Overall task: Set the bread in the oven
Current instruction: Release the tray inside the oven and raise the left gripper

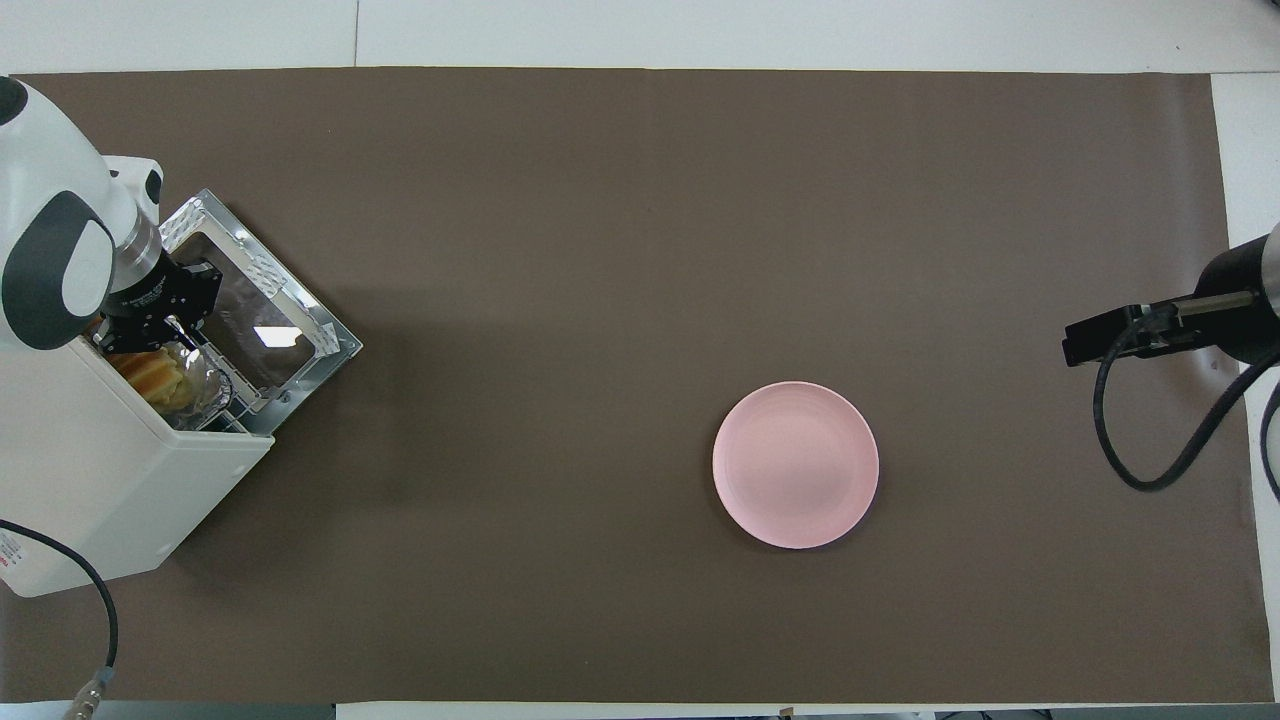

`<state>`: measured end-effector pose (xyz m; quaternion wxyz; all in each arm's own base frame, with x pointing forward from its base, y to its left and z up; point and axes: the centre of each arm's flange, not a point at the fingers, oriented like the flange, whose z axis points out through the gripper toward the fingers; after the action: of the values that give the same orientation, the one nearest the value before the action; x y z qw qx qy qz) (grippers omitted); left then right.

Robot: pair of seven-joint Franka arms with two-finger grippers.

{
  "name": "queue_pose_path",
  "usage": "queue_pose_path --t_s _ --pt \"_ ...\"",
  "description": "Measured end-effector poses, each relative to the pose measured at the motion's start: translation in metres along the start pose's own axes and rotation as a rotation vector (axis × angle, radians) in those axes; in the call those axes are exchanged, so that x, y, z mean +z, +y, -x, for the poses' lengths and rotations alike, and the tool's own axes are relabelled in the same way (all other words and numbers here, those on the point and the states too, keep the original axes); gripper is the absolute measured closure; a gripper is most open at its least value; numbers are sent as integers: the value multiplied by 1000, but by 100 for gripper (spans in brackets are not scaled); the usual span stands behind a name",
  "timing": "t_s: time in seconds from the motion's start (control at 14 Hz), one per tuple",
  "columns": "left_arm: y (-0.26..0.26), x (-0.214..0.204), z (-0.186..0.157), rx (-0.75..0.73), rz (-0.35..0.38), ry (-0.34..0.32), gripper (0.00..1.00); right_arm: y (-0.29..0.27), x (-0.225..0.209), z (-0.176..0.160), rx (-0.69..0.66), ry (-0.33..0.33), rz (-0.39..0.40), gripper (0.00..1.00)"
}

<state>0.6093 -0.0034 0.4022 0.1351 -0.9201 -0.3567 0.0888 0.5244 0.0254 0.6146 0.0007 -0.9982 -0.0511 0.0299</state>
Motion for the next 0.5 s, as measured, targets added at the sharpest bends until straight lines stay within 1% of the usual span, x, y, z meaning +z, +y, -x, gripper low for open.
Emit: queue_pose_path --t_s 0.07,0.22,0.29,0.36,0.43,0.5 --pt "0 0 0 0 4 4 88 0 0 0 0 0 0 0" --pt "2 -2 -2 0 17 17 67 0 0 0 0 0 0 0" --pt "3 -4 -3 -1 29 29 54 0 0 0 0 0 0 0" --pt "4 -6 -5 1 41 42 43 0 0 0 0 0 0 0" --pt "4 -10 -6 15 51 54 30 0 0 0 0 0 0 0" --pt "5 -15 -7 42 59 65 20 0 0 0 0 0 0 0"
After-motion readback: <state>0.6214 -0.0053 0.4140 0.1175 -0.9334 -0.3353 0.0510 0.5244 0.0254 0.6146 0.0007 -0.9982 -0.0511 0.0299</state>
